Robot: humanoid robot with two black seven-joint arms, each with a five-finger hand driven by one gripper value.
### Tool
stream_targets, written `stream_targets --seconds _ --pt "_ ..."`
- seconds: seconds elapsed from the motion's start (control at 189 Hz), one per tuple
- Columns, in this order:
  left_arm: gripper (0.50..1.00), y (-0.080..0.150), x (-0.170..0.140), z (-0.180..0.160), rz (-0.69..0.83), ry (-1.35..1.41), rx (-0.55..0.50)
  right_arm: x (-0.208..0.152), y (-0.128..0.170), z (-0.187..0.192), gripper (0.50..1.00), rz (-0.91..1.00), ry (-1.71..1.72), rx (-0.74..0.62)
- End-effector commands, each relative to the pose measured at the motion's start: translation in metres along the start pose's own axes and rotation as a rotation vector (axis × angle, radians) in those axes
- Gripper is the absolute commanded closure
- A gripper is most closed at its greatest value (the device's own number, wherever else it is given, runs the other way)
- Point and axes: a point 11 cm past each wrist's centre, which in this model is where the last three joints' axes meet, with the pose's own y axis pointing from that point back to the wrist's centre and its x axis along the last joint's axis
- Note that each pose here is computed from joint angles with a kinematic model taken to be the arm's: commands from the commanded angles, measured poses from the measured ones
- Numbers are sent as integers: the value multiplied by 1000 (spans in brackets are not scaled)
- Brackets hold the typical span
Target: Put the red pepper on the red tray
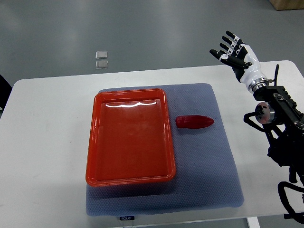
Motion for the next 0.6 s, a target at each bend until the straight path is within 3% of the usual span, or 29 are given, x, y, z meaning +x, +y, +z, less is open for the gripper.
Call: stream_targets --seconds 0.0,0.594 --pt "500 0 -1 2 -5 0 -3 0 0 -1 583 0 0 2" --pt "500 0 0 -2 0 0 5 1 0 -2 581 -5 7 2"
